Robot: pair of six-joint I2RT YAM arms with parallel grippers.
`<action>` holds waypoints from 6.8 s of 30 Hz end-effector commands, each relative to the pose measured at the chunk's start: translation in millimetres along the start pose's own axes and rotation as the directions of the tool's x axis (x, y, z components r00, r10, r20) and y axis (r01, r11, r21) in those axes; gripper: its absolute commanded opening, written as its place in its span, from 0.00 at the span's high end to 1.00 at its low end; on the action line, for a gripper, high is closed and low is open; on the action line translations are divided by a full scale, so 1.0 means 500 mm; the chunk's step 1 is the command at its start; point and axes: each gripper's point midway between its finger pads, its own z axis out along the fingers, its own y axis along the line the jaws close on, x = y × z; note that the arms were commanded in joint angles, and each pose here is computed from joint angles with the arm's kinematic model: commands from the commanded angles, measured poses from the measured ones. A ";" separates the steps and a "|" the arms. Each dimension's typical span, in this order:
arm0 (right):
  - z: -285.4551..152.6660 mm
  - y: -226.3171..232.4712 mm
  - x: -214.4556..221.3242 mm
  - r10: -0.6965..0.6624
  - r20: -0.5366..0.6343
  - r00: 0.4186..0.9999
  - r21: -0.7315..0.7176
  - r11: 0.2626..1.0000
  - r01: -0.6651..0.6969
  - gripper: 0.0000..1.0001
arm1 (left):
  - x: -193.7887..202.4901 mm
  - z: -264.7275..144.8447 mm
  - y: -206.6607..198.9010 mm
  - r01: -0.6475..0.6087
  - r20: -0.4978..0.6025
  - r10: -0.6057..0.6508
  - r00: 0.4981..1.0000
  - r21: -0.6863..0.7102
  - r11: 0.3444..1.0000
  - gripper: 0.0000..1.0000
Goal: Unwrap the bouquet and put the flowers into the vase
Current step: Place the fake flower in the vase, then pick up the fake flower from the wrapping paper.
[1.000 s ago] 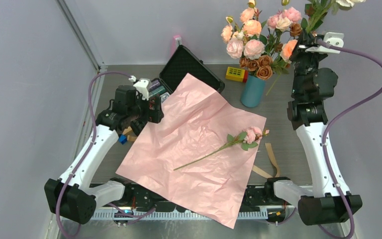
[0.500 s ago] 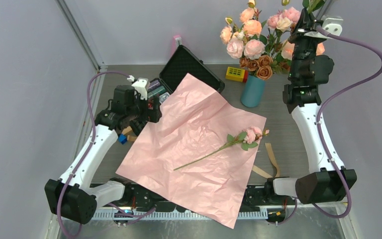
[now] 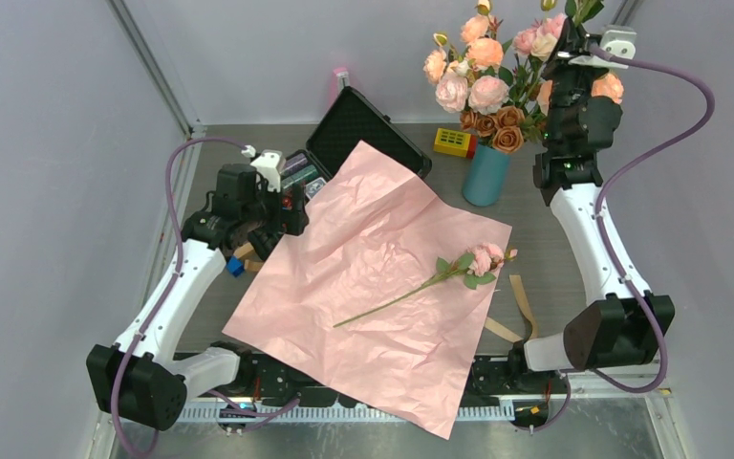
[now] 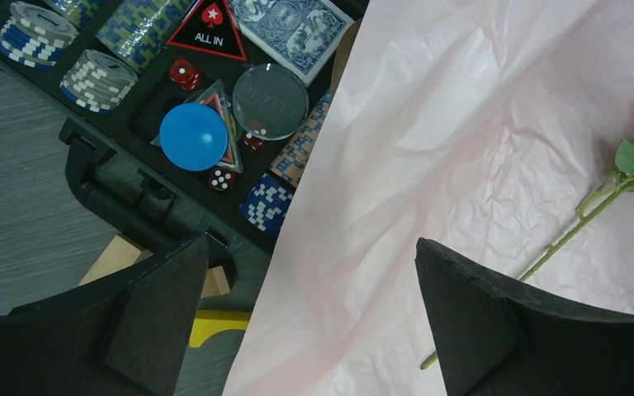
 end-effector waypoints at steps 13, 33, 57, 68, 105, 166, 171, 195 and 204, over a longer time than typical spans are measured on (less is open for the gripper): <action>-0.010 0.026 0.094 0.006 -0.075 0.997 -0.047 0.999 -0.010 1.00 | -0.013 -0.016 0.005 -0.012 0.038 0.012 0.999 -0.005 1.000 0.00; -0.082 0.048 0.253 0.035 -0.282 0.959 -0.088 0.994 -0.062 1.00 | -0.013 -0.021 -0.003 -0.007 0.046 0.006 0.999 0.016 1.000 0.00; -0.164 0.053 0.379 0.059 -0.439 0.896 -0.064 0.993 -0.097 1.00 | -0.012 -0.019 -0.016 0.000 0.039 -0.002 0.999 0.051 0.999 0.00; -0.191 0.057 0.397 0.069 -0.473 0.878 -0.055 0.993 -0.108 0.91 | -0.010 -0.018 -0.019 0.005 0.037 -0.007 0.999 0.062 0.998 0.00; -0.147 0.069 0.138 0.135 -0.369 0.919 -0.116 0.975 -0.190 0.47 | -0.012 -0.028 -0.026 0.002 0.044 -0.006 0.999 0.078 0.997 0.00; -0.700 -0.022 0.277 0.509 -0.772 0.379 0.411 0.856 -0.312 0.35 | 0.324 0.184 -0.526 -0.450 -0.034 0.523 0.852 0.463 0.763 0.31; -0.698 -0.023 0.279 0.506 -0.773 0.383 0.411 0.859 -0.305 0.35 | 0.340 0.209 -0.525 -0.469 -0.072 0.552 0.831 0.443 0.764 0.43; -0.696 -0.027 0.281 0.500 -0.773 0.390 0.410 0.863 -0.295 0.34 | 0.382 0.225 -0.524 -0.490 -0.122 0.592 0.797 0.442 0.751 0.69; -0.700 -0.037 0.270 0.503 -0.756 0.418 0.411 0.863 -0.295 0.34 | 0.419 0.234 -0.516 -0.535 -0.172 0.645 0.744 0.426 0.730 0.84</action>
